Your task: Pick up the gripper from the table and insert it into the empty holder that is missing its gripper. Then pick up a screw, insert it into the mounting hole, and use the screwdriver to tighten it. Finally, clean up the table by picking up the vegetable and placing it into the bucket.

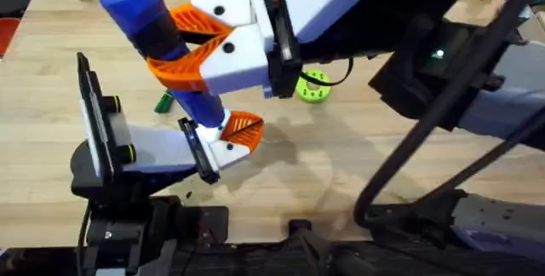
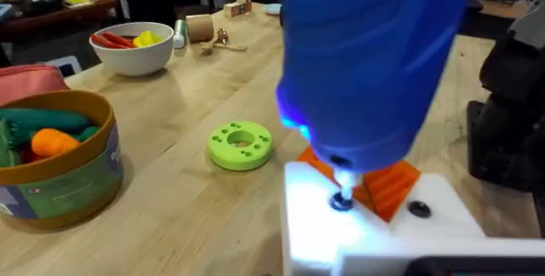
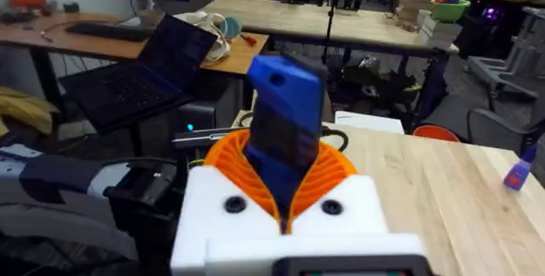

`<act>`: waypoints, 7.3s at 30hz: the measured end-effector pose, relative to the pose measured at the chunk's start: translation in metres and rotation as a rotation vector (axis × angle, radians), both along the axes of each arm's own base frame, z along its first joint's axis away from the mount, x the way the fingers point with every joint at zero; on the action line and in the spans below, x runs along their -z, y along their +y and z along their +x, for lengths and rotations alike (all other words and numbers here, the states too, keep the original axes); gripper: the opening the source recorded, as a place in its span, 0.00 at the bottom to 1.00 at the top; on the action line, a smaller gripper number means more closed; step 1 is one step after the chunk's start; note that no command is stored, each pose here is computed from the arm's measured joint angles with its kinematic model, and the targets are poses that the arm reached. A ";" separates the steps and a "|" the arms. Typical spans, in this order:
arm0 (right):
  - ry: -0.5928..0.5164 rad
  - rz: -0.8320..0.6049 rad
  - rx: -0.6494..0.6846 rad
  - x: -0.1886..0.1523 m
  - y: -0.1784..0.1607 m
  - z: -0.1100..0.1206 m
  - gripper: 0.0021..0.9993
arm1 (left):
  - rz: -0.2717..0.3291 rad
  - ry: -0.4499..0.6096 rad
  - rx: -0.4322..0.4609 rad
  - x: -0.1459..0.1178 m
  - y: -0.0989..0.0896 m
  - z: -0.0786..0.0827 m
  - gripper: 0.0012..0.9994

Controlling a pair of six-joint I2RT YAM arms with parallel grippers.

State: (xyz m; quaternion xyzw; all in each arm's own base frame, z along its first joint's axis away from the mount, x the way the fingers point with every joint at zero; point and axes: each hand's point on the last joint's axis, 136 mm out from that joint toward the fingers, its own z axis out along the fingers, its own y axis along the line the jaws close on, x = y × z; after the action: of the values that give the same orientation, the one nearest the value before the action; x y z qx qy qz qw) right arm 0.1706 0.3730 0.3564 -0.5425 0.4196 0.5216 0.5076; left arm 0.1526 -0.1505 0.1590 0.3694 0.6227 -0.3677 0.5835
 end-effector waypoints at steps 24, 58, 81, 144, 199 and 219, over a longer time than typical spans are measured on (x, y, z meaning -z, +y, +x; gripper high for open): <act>0.003 -0.010 0.000 0.006 0.003 0.003 0.02 | 0.000 0.000 0.000 0.000 0.000 0.000 0.01; -0.012 0.042 0.070 -0.040 -0.025 0.018 0.02 | 0.000 0.000 0.001 0.000 0.000 0.000 0.01; -0.204 -0.902 0.793 0.044 -0.152 0.112 0.02 | 0.000 0.000 0.001 0.000 0.000 0.000 0.01; -0.142 -1.040 1.094 0.170 -0.286 0.197 0.99 | 0.000 0.000 0.001 0.000 0.000 0.000 0.99; 0.711 -0.612 1.489 0.128 -0.313 0.092 0.99 | 0.726 0.952 -0.939 -0.019 0.181 0.088 0.99; 0.711 -0.612 1.488 0.128 -0.313 0.092 0.99 | 0.945 1.187 -0.736 0.114 0.231 0.143 0.99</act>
State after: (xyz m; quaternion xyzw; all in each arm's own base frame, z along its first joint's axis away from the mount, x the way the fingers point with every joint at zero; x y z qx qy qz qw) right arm 0.2627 0.0598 0.2285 -0.0459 0.9190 0.0579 0.3874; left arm 0.2953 0.0800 0.0449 0.0934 0.9952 0.0120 0.0260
